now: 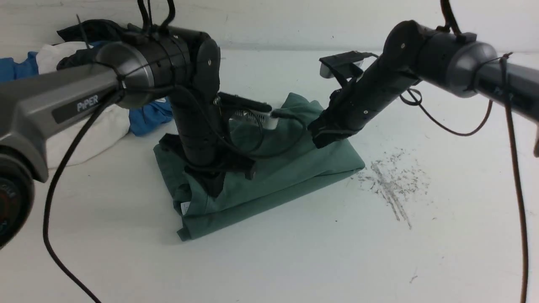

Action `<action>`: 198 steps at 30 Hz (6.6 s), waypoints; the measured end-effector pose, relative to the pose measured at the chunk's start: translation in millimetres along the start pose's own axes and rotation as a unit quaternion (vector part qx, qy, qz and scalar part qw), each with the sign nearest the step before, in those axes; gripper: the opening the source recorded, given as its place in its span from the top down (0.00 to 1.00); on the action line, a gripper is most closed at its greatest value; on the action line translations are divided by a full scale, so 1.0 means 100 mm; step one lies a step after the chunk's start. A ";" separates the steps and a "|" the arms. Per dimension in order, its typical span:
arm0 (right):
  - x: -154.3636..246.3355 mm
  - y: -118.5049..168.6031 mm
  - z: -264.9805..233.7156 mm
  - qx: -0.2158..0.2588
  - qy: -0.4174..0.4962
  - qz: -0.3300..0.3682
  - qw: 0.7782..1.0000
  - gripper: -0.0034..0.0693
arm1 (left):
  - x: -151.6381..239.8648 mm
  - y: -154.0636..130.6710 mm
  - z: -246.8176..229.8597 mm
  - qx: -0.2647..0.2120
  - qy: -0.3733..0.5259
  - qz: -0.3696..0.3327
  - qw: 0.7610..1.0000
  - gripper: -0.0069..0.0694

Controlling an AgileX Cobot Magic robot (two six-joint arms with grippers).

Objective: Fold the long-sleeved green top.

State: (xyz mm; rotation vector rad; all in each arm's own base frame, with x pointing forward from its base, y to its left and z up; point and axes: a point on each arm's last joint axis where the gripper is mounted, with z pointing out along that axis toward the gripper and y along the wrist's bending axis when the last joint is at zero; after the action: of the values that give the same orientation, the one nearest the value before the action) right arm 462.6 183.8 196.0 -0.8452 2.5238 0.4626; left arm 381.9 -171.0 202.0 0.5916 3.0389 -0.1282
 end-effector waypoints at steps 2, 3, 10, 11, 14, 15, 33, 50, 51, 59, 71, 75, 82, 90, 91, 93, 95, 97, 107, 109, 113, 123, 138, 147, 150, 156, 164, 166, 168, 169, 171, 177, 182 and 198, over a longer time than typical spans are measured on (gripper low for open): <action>0.03 -0.03 0.08 0.004 0.008 -0.001 1.000 0.97 | 0.03 0.02 0.12 -0.001 0.017 -0.011 1.000 0.92; 0.08 -0.06 0.17 0.006 0.023 -0.004 1.000 0.97 | 0.07 0.05 0.21 -0.002 0.027 -0.020 0.999 0.92; 0.23 -0.09 0.25 0.012 0.094 0.011 0.995 0.97 | 0.14 0.01 0.32 -0.004 0.033 -0.013 0.999 0.92; 0.25 -0.10 0.23 0.017 0.110 0.017 0.994 0.97 | 0.15 0.00 0.32 -0.009 0.033 -0.009 0.999 0.92; 0.30 -0.10 0.22 0.024 0.138 0.032 0.990 0.97 | 0.16 -0.01 0.31 -0.014 0.033 -0.009 0.999 0.92; 0.31 -0.11 0.21 0.028 0.142 0.036 0.989 0.97 | 0.16 -0.02 0.30 -0.014 0.031 -0.009 0.999 0.92; 1.24 0.28 -0.25 0.026 0.226 0.132 0.965 0.97 | 0.45 0.01 -0.85 -0.064 -0.094 0.033 0.993 0.92; 1.02 0.43 -1.10 0.085 0.173 0.113 0.975 0.97 | 0.46 -0.06 -0.87 -0.033 -0.099 0.077 0.992 0.92; 0.97 0.44 -1.15 0.088 0.163 0.111 0.977 0.97 | 0.46 -0.06 -0.87 -0.032 -0.099 0.076 0.992 0.92; 0.66 0.39 -1.29 0.110 0.095 0.092 0.985 0.97 | 0.38 -0.09 -0.87 -0.016 -0.145 0.071 0.987 0.92; 0.74 0.04 -0.52 0.113 0.147 0.107 0.977 0.97 | 0.02 -0.17 -0.18 0.050 -0.144 0.053 0.987 0.92; 0.71 -0.20 -0.34 0.122 0.095 0.132 0.979 0.97 | -0.07 -0.17 0.06 0.057 -0.143 0.042 0.987 0.92; 0.66 -0.39 -0.06 0.111 0.077 0.150 0.980 0.97 | -0.07 -0.17 0.05 0.057 -0.147 0.038 0.987 0.92; 0.53 -0.34 -0.38 0.129 0.056 0.106 0.984 0.97 | -0.01 -0.18 -0.14 0.060 -0.152 0.043 0.986 0.92; 0.50 -0.33 -0.50 0.136 0.050 0.099 0.984 0.97 | 0.00 -0.19 -0.19 0.060 -0.157 0.044 0.985 0.92; 0.46 -0.32 -0.66 0.146 0.037 0.093 0.984 0.97 | 0.02 -0.19 -0.27 0.060 -0.165 0.045 0.983 0.92; 0.42 -0.35 -0.87 0.158 0.016 0.095 0.983 0.97 | 0.04 -0.20 -0.36 0.060 -0.174 0.046 0.982 0.92; 0.44 -0.40 -0.92 0.159 0.015 0.105 0.982 0.97 | 0.06 -0.20 -0.42 0.060 -0.180 0.048 0.981 0.92; 0.57 -0.42 -1.15 0.110 0.046 0.140 0.983 0.97 | 0.16 0.18 -0.64 0.054 -0.177 -0.020 0.983 0.92; 0.57 -0.37 -1.26 0.106 0.050 0.139 0.983 0.97 | 0.16 0.24 -0.64 0.053 -0.177 -0.027 0.982 0.92; 0.58 -0.22 -1.55 0.095 0.054 0.136 0.985 0.97 | 0.09 0.27 -0.62 0.048 -0.208 -0.016 0.977 0.92; 0.53 0.01 -1.95 0.084 0.006 0.130 0.988 0.97 | -0.17 0.16 -0.07 0.090 -0.209 -0.046 0.973 0.70; 0.52 0.03 -1.97 0.077 0.001 0.133 0.988 0.97 | -0.25 0.04 0.35 0.148 -0.177 -0.069 0.970 0.42; 0.52 0.03 -1.97 0.077 0.002 0.131 0.988 0.97 | -0.17 -0.02 0.28 0.172 -0.144 -0.064 0.972 0.88; 0.52 0.03 -1.97 0.077 0.002 0.131 0.988 0.97 | -0.09 -0.06 0.10 0.183 -0.131 -0.050 0.973 0.89; 0.52 0.03 -1.97 0.077 0.002 0.131 0.988 0.97 | 0.10 -0.11 -0.33 0.192 -0.113 -0.041 0.974 0.89; 0.53 0.05 -1.95 0.065 0.003 0.117 0.991 0.97 | 0.24 -0.03 -0.36 0.140 -0.048 -0.068 0.987 0.89; 0.57 0.05 -1.90 0.061 0.013 0.119 0.991 0.97 | 0.25 -0.01 -0.39 0.130 -0.051 -0.070 0.988 0.89; 0.65 0.04 -1.81 0.055 0.030 0.123 0.990 0.97 | 0.26 0.02 -0.40 0.115 -0.056 -0.066 0.990 0.89; 0.68 0.04 -1.78 0.051 0.037 0.123 0.990 0.97 | 0.25 0.02 -0.40 0.110 -0.058 -0.066 0.990 0.89; 0.74 0.06 -1.71 0.039 0.049 0.126 0.990 0.97 | 0.23 0.04 -0.33 0.103 -0.054 -0.066 0.991 0.89; 0.77 0.09 -1.64 0.012 0.049 0.109 0.993 0.97 | 0.15 0.10 -0.04 0.084 -0.035 -0.067 0.994 0.86; 0.77 0.08 -1.63 0.009 0.049 0.059 0.997 0.97 | 0.12 0.15 0.01 0.060 -0.048 -0.068 0.995 0.73; 0.75 0.02 -1.26 0.029 0.076 0.002 0.997 0.37 | -0.07 0.32 -0.54 -0.050 -0.096 -0.083 0.991 0.45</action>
State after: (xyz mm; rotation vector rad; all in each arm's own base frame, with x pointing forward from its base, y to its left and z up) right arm 370.1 93.3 265.9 -0.8857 2.6638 0.3364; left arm 399.6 -139.0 253.5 0.3007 2.8823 -0.0352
